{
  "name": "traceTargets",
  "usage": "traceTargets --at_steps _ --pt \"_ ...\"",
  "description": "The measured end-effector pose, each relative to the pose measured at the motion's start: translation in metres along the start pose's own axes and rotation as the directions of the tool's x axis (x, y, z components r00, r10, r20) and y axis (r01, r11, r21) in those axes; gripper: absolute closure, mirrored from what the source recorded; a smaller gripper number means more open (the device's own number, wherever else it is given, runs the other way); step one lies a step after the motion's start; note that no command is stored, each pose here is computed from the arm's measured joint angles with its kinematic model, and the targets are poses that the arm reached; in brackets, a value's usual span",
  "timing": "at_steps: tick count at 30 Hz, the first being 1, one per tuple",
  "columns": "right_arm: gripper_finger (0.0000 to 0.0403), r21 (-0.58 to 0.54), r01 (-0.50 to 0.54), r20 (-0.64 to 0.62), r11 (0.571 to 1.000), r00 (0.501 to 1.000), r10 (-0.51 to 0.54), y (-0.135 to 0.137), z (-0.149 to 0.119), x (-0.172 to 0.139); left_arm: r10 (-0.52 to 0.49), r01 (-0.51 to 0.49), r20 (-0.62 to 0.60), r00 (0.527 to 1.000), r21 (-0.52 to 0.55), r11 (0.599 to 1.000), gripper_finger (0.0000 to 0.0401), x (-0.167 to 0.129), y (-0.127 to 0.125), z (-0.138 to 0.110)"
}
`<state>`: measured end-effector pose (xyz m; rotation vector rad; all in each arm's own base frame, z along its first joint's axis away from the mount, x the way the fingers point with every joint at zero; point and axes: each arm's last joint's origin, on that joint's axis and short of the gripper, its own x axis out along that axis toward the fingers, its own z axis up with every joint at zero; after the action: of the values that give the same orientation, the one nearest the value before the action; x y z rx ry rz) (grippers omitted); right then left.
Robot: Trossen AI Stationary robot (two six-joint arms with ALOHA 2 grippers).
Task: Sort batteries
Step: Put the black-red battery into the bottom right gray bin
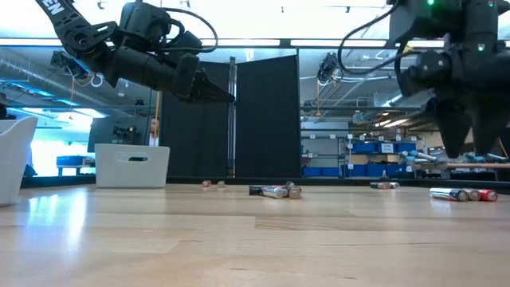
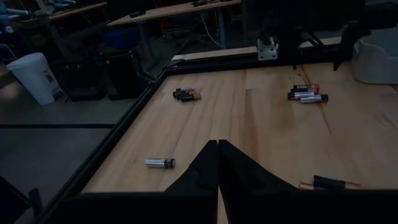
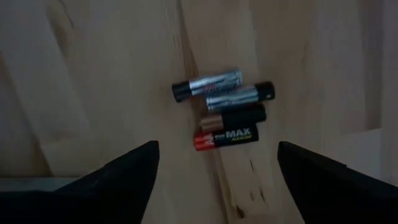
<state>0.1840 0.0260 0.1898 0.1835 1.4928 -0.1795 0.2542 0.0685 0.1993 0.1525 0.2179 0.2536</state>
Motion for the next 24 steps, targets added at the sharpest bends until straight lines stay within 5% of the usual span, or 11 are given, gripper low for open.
traceTargets --at_steps 24 --pt "0.0056 -0.132 0.093 -0.174 0.987 0.978 -0.115 0.000 0.015 0.040 -0.038 0.038 -0.042 0.998 0.000 0.999 0.0388 0.000 -0.002 -0.004"
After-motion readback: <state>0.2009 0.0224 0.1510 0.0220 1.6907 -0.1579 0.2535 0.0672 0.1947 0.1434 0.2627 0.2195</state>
